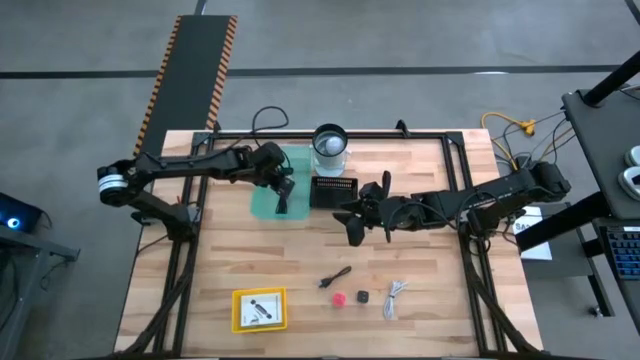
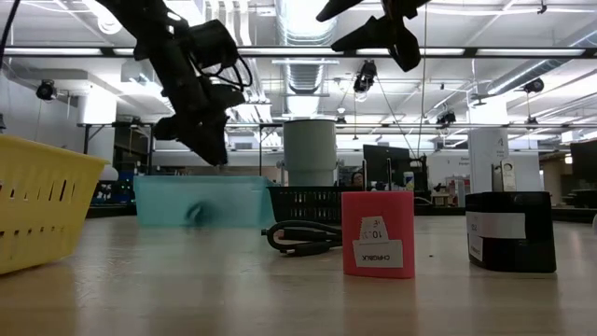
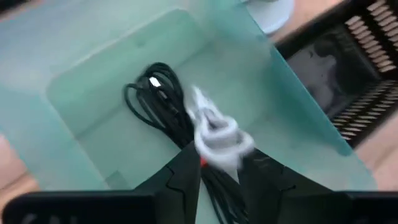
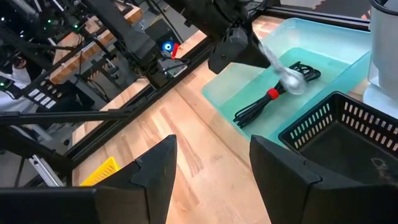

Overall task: Pick and place items into bin
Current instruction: Put the top white charger cable into the green bin, then put the white charger cable into the green bin

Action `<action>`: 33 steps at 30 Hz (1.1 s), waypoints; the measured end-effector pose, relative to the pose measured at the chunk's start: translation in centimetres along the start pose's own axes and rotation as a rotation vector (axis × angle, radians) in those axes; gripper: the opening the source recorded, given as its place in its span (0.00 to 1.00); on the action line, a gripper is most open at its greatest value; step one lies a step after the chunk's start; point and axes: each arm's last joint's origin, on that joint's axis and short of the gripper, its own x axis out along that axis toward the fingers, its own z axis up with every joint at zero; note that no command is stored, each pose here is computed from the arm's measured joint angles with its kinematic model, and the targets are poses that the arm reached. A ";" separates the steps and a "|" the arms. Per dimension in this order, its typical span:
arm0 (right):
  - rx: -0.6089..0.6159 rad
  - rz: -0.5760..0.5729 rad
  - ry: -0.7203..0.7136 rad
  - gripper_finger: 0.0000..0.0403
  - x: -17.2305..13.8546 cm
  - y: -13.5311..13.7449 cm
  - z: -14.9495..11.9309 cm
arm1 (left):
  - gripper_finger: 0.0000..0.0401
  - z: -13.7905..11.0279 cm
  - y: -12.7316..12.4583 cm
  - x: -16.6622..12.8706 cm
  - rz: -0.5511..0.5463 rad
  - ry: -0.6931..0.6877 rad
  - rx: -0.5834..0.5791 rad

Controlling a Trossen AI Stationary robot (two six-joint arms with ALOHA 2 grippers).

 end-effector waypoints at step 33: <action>0.776 -0.449 0.960 0.41 -5.1 -0.3 -8.4 | 0.51 1.6 -1.1 -2.1 -0.216 -0.101 0.152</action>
